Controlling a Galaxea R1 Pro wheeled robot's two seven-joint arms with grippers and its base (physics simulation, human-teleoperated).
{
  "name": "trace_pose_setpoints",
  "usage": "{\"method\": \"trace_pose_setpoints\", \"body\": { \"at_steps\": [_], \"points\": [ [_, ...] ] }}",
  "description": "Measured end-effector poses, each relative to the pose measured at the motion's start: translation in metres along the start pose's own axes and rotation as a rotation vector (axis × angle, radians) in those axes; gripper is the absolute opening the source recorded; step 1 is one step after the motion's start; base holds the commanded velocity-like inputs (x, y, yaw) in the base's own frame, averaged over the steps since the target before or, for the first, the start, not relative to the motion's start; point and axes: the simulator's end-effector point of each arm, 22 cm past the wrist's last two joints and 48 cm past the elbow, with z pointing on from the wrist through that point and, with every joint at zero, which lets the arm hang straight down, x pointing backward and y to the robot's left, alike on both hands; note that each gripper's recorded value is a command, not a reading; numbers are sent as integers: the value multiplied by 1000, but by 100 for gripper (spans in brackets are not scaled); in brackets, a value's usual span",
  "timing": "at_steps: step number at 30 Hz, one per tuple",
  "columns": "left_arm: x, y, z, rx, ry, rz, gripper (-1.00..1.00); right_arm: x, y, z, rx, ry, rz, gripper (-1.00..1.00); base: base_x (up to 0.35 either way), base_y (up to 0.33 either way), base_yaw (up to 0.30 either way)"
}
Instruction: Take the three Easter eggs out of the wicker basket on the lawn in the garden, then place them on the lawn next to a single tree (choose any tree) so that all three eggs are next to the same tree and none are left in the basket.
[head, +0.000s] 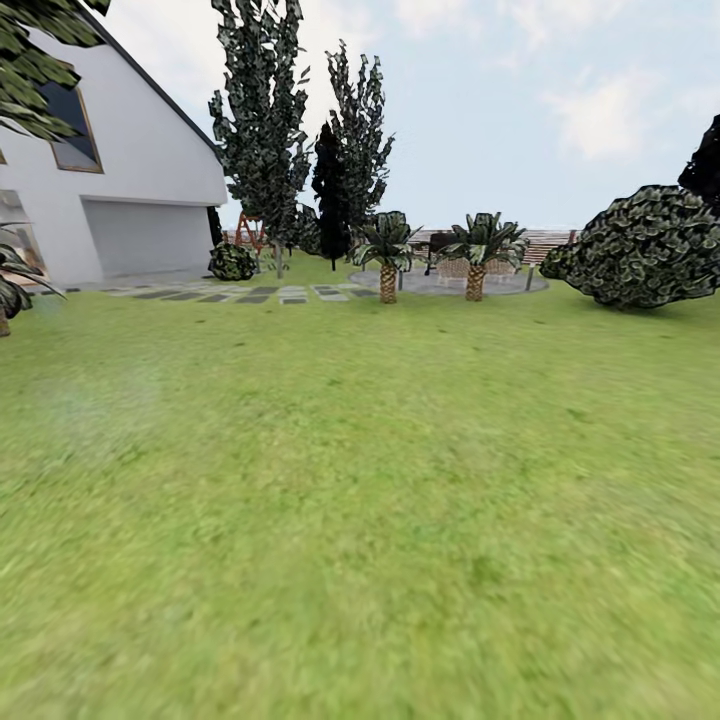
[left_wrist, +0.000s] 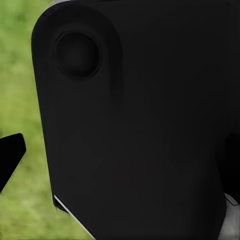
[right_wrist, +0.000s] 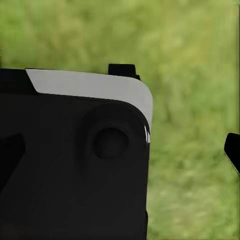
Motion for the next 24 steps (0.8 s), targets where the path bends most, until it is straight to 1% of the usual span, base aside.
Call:
{"method": "trace_pose_setpoints", "body": {
  "at_steps": [16, 24],
  "points": [
    [0, 0, 0, 0, 0, 0, 100, 0, 0, 0, 0, 0, 0, 100, 340, 0, 3],
    [0, 0, 0, 0, 0, -1, 100, 0, 0, 0, 1, 1, 1, 100, 340, 0, 220]
  ]
}}
